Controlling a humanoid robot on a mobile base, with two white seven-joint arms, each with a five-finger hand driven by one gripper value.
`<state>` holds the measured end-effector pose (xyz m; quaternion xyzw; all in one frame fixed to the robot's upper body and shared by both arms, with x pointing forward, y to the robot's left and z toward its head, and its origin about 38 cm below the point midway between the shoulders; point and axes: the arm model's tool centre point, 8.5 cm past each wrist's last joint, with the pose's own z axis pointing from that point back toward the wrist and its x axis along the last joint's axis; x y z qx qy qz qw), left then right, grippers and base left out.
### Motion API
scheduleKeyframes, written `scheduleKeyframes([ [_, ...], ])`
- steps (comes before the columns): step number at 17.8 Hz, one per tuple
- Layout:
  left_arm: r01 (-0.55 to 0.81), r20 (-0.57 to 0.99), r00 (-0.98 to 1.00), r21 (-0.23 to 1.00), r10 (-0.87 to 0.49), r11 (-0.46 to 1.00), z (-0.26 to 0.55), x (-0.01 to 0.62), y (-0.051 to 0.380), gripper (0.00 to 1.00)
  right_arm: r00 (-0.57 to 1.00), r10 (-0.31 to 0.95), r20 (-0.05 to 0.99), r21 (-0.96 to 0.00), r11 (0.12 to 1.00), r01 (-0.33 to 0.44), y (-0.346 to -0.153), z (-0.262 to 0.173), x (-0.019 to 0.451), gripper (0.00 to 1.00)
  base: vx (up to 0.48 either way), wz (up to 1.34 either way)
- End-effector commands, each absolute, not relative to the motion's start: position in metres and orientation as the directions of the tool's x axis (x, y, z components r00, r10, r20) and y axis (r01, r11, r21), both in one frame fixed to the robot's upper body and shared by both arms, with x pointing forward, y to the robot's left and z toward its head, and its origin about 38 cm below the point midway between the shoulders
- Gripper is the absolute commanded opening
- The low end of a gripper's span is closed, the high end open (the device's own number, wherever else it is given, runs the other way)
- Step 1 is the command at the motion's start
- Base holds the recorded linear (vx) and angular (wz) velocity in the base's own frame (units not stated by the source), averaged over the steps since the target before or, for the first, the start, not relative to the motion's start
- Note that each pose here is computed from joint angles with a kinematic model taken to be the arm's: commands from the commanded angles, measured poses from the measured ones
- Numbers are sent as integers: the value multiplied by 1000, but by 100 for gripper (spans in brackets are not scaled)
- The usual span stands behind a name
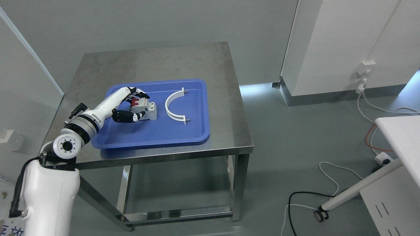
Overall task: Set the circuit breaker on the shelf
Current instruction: 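Close the left hand around the grey circuit breaker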
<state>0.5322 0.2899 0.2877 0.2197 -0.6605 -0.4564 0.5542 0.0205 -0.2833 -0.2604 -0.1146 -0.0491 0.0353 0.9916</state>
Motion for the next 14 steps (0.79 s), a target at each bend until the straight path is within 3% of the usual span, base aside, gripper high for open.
scheduleKeyframes([
  [1,259,581,-219,809,-784,528,260,542,296,38,993,102,62,-246,966,-84,-293,-259,18,100,0,0],
  [4,271,597,-229,798,-769,538,255,544,285,35,993,101,62,-247,965,-83,-293,-259,18,100,0,0],
  [6,248,612,-285,790,-737,561,259,543,279,15,993,102,62,-247,965,-83,-293,-259,18,100,-4,-21],
  [7,233,643,-299,766,-705,599,260,543,275,9,993,102,62,-246,966,-84,-293,-259,18,100,0,0],
  [11,127,700,-394,683,-596,719,305,546,270,4,993,102,62,-246,966,-84,-293,-259,18,100,3,15],
  [14,-33,686,-468,617,-557,787,361,538,308,5,993,102,62,-247,965,-83,-293,-259,18,100,0,0],
])
